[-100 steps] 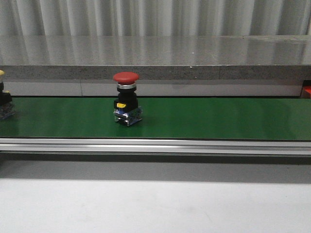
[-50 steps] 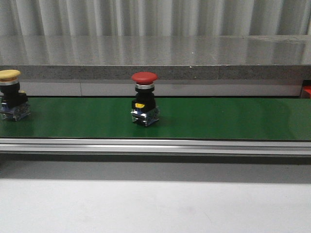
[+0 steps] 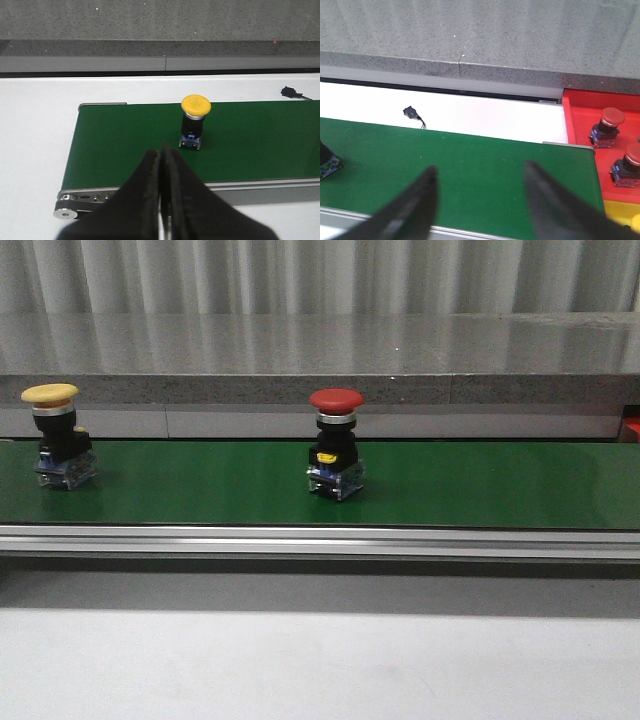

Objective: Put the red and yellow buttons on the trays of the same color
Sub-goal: 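Move the right gripper down toward the red button on the belt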

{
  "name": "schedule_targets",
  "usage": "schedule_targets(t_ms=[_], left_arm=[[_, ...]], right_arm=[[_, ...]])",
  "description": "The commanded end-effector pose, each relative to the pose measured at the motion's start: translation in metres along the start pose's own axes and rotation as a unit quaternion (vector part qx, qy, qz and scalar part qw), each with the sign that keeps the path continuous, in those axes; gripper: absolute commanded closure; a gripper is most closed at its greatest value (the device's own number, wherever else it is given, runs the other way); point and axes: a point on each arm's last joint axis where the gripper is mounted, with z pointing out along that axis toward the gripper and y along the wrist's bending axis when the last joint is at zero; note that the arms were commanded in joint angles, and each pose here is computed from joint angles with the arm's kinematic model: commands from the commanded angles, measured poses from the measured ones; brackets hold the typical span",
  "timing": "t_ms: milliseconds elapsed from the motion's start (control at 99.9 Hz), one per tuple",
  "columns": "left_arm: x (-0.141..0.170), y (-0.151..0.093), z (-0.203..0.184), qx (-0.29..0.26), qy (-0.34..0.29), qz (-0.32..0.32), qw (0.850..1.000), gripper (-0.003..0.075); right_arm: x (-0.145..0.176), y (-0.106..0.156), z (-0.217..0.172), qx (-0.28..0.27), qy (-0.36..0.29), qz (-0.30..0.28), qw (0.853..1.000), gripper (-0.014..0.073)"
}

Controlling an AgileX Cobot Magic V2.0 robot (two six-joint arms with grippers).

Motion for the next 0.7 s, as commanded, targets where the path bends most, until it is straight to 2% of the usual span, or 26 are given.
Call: schedule_targets(t_ms=[0,110,320,510,691], left_arm=[[-0.015,-0.002,-0.004,0.010,-0.049,-0.005,0.999,0.0741],[-0.015,-0.002,-0.004,0.010,-0.049,-0.005,0.999,0.0741],[-0.015,-0.002,-0.004,0.010,-0.049,-0.005,0.999,0.0741],[-0.015,-0.002,-0.004,0.010,-0.049,-0.005,0.999,0.0741],[-0.015,-0.002,-0.004,0.010,-0.049,-0.005,0.999,0.0741]], right_arm=[[-0.014,0.000,-0.003,0.002,-0.042,0.011,0.999,-0.0068],[-0.016,0.001,0.001,-0.010,-0.047,0.038,0.998,-0.0038],[-0.021,0.013,0.032,-0.068,0.017,-0.010,0.997,-0.0038],[-0.028,0.041,0.074,-0.146,0.083,-0.055,0.984,-0.0038],[-0.022,0.065,0.122,-0.183,0.147,-0.069,0.970,-0.0038]])
